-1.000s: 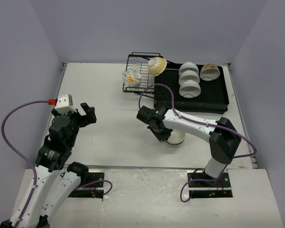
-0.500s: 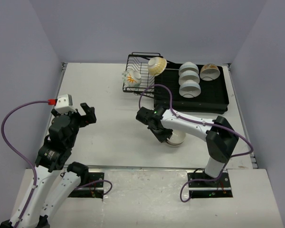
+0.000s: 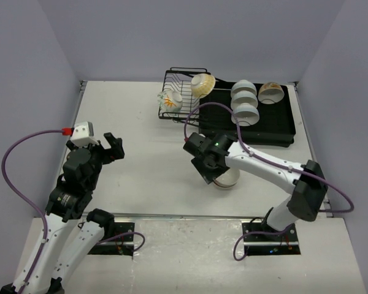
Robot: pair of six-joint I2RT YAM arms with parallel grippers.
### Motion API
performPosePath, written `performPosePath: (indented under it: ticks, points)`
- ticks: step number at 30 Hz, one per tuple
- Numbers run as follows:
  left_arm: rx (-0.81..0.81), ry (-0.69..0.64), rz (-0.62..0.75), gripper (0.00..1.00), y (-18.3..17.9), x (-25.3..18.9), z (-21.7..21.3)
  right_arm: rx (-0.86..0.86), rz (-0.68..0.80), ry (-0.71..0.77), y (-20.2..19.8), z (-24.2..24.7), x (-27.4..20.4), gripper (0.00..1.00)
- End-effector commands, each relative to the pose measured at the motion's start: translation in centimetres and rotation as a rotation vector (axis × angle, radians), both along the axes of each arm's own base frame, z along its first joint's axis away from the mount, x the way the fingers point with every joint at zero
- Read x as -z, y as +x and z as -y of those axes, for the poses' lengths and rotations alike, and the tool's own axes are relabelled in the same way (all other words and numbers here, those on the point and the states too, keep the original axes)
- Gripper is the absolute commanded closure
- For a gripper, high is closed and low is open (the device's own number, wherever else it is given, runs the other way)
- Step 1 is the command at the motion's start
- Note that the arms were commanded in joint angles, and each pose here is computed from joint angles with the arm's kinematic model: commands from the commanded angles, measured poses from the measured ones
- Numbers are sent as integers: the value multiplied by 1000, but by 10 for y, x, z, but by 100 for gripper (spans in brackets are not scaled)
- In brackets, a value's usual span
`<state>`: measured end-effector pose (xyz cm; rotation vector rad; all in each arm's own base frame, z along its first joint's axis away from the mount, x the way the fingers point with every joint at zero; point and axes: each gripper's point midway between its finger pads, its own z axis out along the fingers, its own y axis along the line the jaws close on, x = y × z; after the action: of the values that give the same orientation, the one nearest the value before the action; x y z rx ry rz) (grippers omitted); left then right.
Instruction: Unload the bowls from the dish rack
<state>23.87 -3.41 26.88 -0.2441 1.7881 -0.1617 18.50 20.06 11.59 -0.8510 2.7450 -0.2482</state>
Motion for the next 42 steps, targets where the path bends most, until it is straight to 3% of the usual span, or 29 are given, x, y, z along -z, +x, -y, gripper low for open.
performPosePath:
  ticks: [1,5,7,8,10,11,12,14,16,17,19,21,24,25,28,31,39,42]
  points:
    - [-2,2,29,0,2,-6,0,-78,76,167,-4,-9,-50,43]
    - [-4,3,27,0,2,-6,-1,-61,279,283,25,-13,-103,31]
    - [-10,2,29,0,2,-7,-2,119,493,366,67,0,-151,26]
    - [-16,4,30,0,2,-7,-3,185,583,495,90,-6,-176,24]
    - [-21,4,27,0,2,-6,-4,254,615,747,115,-1,-204,23]
    - [-24,4,29,0,2,-7,-4,382,664,869,145,40,-219,23]
    - [-32,7,28,0,3,-7,-6,344,680,1091,148,38,-244,20]
    - [-43,14,14,0,4,-4,-7,529,763,1288,172,86,-266,19]
    - [-48,14,3,0,5,-2,-8,691,809,1458,194,111,-271,13]
    - [-47,14,3,0,5,-2,-8,791,857,1474,208,139,-267,8]
    - [-37,9,8,0,5,-3,-6,1074,818,1539,238,180,-236,7]
    - [-33,10,8,0,5,-2,-5,1180,805,1662,264,200,-219,10]
    - [-27,11,4,0,6,-1,-4,1229,795,1741,287,225,-208,13]
    - [-23,9,5,0,7,-2,-3,1270,733,1727,300,234,-185,10]
    - [-16,15,-5,0,8,0,-1,1376,732,1713,318,253,-163,1]
    - [-12,18,-12,0,10,2,0,1457,800,1687,331,273,-142,1]
    - [-50,28,-19,0,10,4,-7,1399,819,1720,380,286,-124,1]
    - [-66,29,-25,0,12,5,-11,1437,820,1703,392,293,-111,6]
